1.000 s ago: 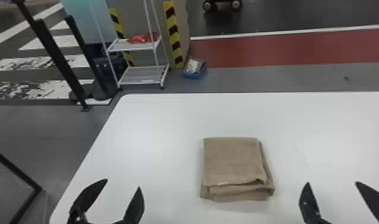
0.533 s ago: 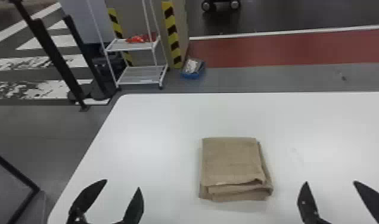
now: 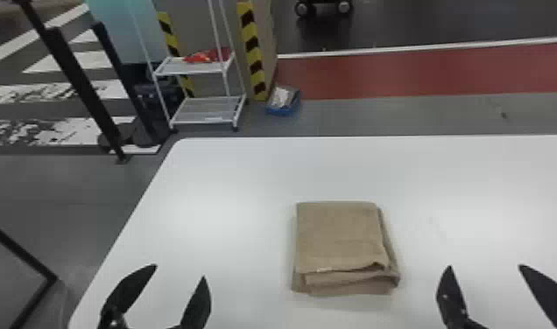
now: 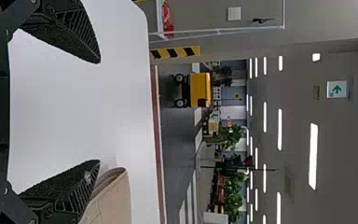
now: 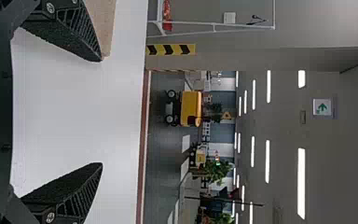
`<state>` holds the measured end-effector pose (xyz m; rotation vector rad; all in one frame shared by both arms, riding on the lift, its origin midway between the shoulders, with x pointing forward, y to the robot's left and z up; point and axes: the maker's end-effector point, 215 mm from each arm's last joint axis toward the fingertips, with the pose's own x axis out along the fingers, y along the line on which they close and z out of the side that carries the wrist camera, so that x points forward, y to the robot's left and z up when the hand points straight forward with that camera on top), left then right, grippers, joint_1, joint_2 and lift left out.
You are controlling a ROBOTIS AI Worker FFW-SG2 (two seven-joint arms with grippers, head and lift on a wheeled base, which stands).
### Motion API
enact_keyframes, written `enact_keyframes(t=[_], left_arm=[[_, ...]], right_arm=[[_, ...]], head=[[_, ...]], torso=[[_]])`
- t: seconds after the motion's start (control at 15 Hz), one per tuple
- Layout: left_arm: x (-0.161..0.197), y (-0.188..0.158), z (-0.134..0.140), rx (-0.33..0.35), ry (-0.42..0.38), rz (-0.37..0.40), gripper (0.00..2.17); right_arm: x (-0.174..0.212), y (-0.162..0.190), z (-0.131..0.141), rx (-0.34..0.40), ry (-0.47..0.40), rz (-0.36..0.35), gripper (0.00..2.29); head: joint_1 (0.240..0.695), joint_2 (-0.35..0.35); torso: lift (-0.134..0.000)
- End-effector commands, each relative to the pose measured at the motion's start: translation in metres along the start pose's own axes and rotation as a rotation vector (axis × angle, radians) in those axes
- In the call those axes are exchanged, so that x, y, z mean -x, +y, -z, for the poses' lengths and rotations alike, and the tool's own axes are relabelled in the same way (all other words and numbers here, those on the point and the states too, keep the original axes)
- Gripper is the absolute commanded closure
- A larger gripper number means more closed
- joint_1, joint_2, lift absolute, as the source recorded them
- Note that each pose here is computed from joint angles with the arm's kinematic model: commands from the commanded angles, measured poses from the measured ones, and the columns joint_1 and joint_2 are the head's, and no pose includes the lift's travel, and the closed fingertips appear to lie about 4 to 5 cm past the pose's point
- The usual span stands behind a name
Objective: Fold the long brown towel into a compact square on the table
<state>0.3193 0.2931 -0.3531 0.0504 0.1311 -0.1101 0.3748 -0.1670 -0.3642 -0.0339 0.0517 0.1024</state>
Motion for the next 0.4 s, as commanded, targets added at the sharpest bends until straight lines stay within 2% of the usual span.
enact_keyframes(t=[0.0,0.33], left_arm=[[-0.0003,0.0001,0.0004,0.002,0.000,-0.002,0.13],[-0.0011,-0.0024,0.0017,-0.007,0.003,0.003,0.12]], right_arm=[[-0.0001,-0.0001,-0.0002,-0.002,0.000,0.002,0.09],[-0.0001,-0.0001,-0.0002,-0.002,0.000,0.002,0.09]], head=[[0.695,0.209],[0.695,0.208]], torso=[[-0.123],[-0.123]])
